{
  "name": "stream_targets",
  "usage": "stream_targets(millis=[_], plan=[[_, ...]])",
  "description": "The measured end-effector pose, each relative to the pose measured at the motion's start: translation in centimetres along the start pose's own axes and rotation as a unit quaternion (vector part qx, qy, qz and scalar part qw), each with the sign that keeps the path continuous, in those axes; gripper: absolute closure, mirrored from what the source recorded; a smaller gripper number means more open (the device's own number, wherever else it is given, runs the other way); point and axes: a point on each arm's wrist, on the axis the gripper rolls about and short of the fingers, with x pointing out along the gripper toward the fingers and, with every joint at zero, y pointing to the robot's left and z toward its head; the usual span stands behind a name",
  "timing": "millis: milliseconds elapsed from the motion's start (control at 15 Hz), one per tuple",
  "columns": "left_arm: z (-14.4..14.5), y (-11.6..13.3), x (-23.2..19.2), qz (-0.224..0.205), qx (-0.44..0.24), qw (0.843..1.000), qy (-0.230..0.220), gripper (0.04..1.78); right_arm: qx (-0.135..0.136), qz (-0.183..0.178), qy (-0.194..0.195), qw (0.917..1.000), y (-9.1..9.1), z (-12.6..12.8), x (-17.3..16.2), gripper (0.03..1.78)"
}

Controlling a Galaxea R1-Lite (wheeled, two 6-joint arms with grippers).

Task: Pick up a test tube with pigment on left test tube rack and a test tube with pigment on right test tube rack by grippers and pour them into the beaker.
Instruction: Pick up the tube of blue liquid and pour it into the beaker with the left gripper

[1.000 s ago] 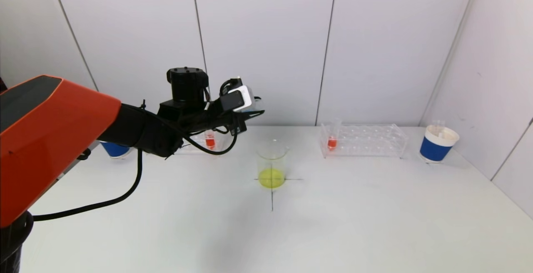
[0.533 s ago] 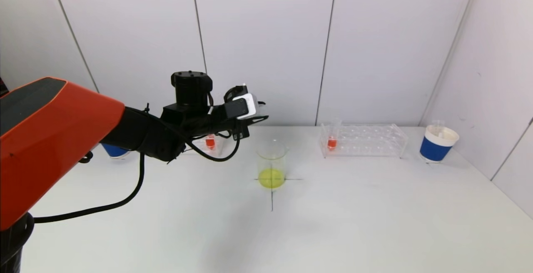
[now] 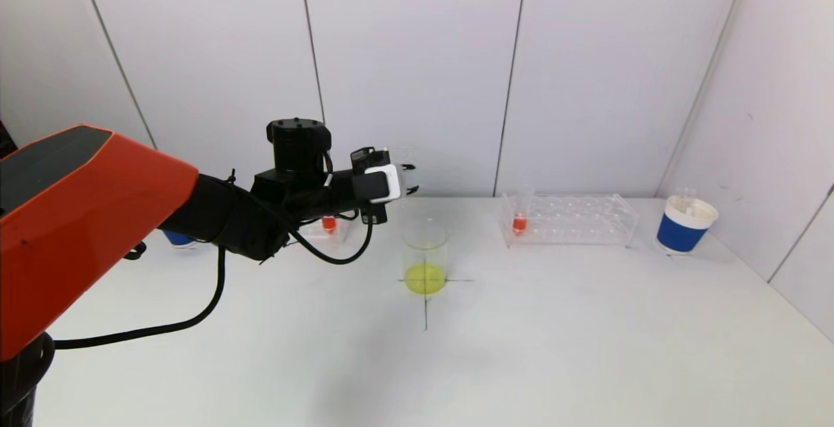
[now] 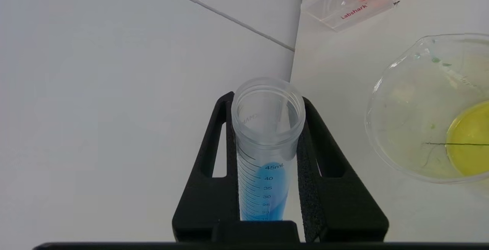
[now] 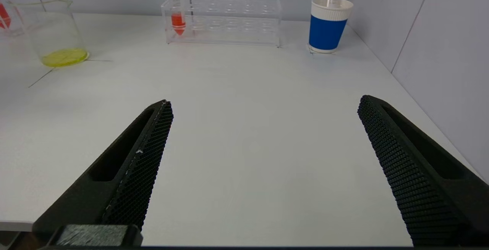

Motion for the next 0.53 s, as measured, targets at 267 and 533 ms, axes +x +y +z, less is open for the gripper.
stream_targets(millis=[267,533], plan=[[-0.22,-0.96,-0.04,-0.008,0.021,1.000,0.001,1.38,0.000,0.000,0.000,1.0000,0.00,0.00,0.00,0.05],[-0.03,-1.28,0.17,-0.012,0.044,0.999,-0.002,1.38,0.000,0.000,0.000,1.0000,0.00,0.00,0.00,0.05]])
